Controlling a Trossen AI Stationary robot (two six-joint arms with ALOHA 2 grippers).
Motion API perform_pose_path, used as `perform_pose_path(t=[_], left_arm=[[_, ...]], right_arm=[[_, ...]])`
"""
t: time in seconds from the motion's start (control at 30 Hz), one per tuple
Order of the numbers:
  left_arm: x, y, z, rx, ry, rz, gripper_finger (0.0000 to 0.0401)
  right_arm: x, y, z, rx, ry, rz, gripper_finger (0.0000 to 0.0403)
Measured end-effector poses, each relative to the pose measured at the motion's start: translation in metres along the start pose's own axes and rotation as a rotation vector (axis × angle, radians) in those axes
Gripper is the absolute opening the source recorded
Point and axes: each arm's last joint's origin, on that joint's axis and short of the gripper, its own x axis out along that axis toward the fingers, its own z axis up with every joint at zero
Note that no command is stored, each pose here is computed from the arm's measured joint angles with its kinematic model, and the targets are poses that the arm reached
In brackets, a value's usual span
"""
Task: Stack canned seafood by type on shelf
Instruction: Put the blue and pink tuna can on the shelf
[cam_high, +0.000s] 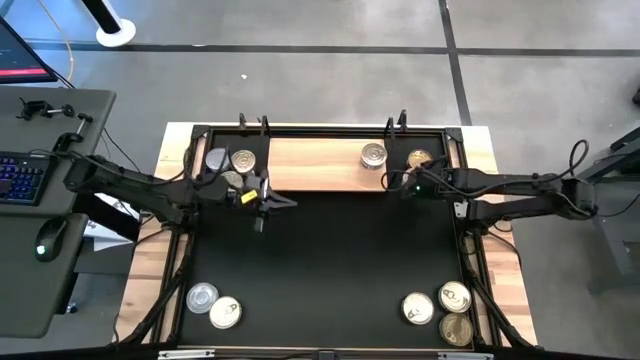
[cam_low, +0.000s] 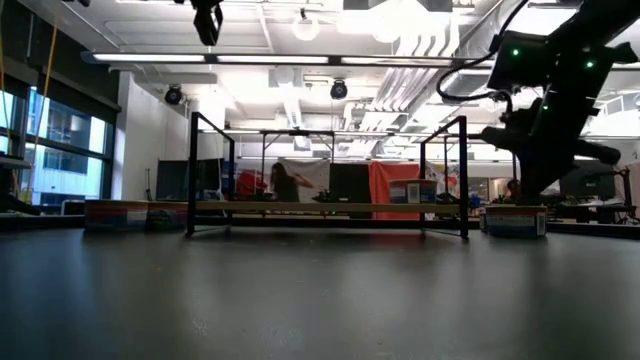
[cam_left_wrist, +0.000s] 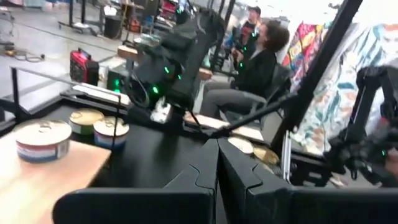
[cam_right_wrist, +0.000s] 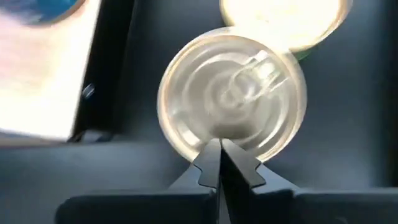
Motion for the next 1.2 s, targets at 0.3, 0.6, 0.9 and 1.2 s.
perform_pose_path(t=[0.3,0.6,0.9,1.2], left_arm=[[0.027,-0.007,-0.025,0.044,0.025,0.021,0.0000],[0.034,-0.006,-0.026,0.070,-0.019,0.013,0.0000],[0.029,-0.011,-0.047,0.131,0.184,0.031,0.0000],[0.061,-0.012,-0.080,0.083,0.180,-0.042,0.0000]], right_arm=[[0.015,-0.002,0.006,-0.030,0.033,-0.007,0.0000],[0.008,0.009,-0.018,-0.176,0.167,0.090,0.0000],[-0.013,0.041,-0.069,-0.278,0.319,0.360,0.0000],[-0.009,0.120,-0.107,-0.372,0.329,0.609,0.0000]])
